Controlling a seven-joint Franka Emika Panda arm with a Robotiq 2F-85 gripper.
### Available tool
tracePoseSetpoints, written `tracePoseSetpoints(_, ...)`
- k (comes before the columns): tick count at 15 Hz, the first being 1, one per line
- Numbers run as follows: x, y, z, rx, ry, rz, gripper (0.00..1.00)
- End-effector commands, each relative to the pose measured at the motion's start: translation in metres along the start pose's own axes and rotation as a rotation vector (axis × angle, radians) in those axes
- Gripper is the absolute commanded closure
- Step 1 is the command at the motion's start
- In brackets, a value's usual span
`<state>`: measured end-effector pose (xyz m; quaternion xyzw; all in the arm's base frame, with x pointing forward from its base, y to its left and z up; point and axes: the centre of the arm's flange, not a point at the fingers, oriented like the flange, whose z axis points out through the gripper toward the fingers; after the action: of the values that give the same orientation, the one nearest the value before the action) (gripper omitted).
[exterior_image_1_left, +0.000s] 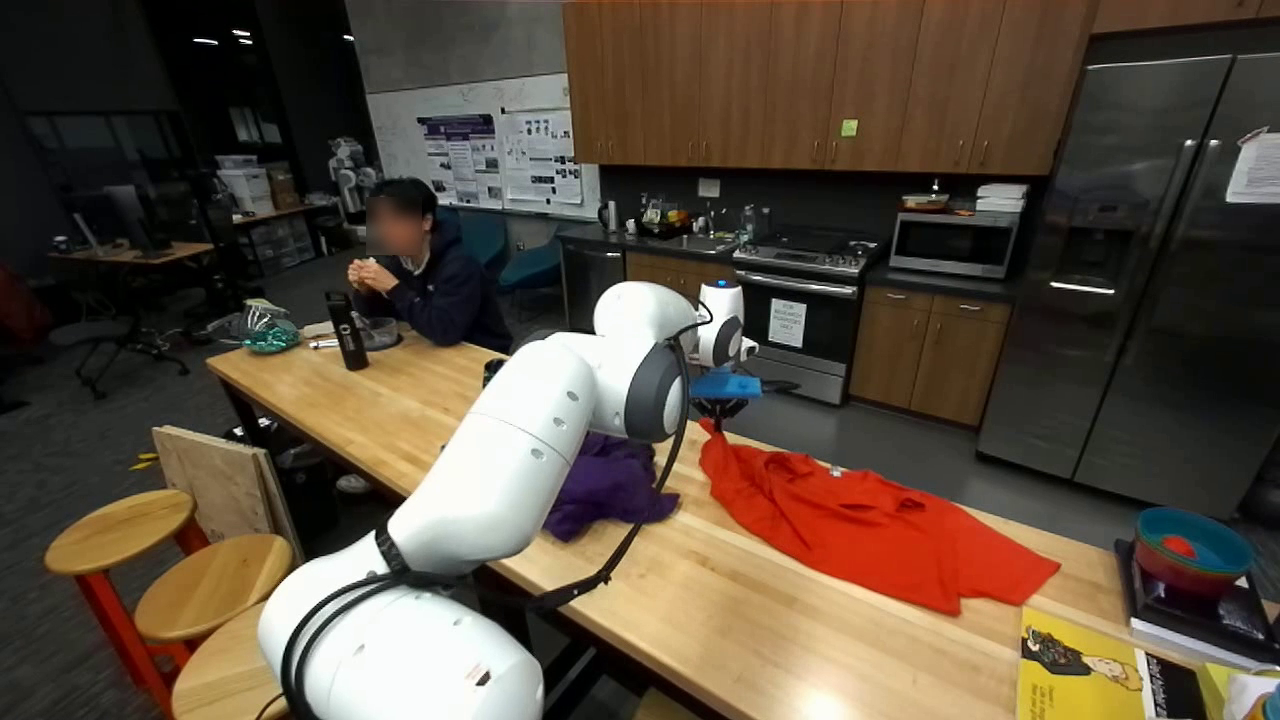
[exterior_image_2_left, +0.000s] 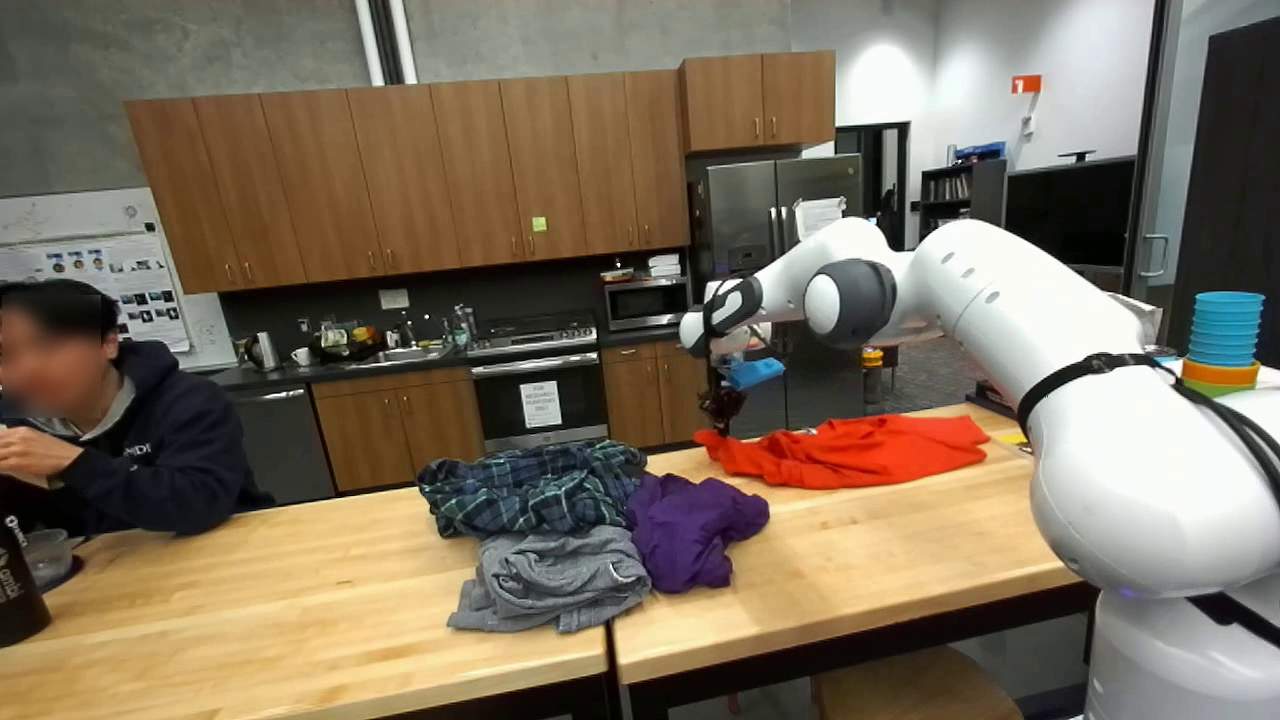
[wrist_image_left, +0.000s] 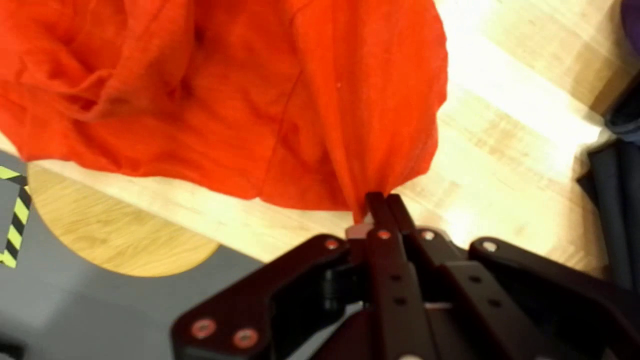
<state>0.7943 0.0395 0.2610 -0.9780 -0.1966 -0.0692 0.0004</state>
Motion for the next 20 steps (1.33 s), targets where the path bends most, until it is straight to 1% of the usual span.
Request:
tracePoseSetpoints(1, -0.066, -0.003, -0.048, -0.002, 0.088, 0.077, 1.00)
tracePoseSetpoints(4, -0.082, 0.017, -0.068, -0.002, 0.158, 0.148, 1.00)
tracePoseSetpoints(6, -0.099, 0.032, -0.076, 0.011, 0.185, 0.201, 1.00)
tracePoseSetpoints(9, -0.127, 0.054, -0.079, 0.043, 0.203, 0.291, 1.00)
tracePoseSetpoints(14, -0.188, 0.085, -0.079, 0.097, 0.224, 0.466, 1.00)
tracePoseSetpoints(17, -0.224, 0.100, -0.086, 0.079, 0.245, 0.546, 1.00)
tracePoseSetpoints(20, -0.252, 0.116, -0.106, 0.031, 0.262, 0.571, 1.00)
